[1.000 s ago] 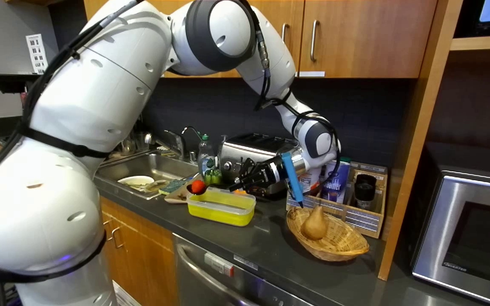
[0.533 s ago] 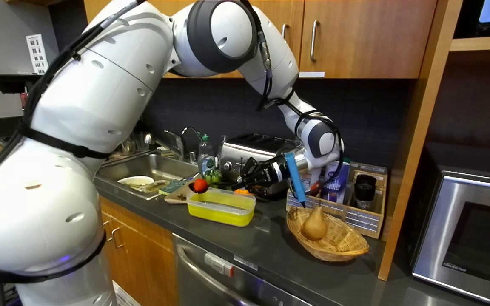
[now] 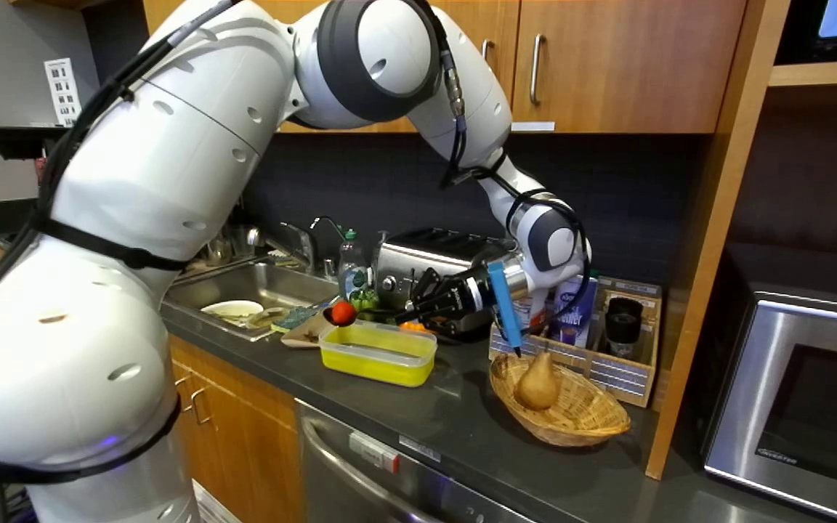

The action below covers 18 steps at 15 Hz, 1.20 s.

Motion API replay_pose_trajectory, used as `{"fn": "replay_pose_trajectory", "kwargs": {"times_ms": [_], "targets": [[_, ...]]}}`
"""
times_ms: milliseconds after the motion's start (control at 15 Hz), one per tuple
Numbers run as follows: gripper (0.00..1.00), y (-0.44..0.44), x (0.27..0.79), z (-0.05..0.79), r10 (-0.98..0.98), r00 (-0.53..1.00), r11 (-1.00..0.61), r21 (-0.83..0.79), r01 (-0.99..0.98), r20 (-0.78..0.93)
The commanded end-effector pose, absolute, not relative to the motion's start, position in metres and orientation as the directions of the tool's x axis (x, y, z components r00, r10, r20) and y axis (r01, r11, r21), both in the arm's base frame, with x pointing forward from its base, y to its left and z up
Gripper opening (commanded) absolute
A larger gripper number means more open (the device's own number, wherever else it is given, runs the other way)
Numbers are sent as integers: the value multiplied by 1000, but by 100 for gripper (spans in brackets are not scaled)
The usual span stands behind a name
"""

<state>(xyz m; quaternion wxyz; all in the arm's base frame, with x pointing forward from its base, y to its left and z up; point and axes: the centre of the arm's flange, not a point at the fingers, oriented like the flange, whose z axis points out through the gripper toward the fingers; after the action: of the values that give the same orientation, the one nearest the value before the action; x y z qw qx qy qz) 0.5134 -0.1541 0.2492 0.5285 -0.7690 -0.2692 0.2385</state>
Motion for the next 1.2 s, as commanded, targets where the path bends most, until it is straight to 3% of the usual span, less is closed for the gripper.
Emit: {"fn": "replay_pose_trajectory", "kwargs": {"times_ms": [0,1133], "targets": [[1,-152,501,262,640,767,-275,-946,169,-50],[1,-156,504,266,582,813,-270,-947,175,-15]]}}
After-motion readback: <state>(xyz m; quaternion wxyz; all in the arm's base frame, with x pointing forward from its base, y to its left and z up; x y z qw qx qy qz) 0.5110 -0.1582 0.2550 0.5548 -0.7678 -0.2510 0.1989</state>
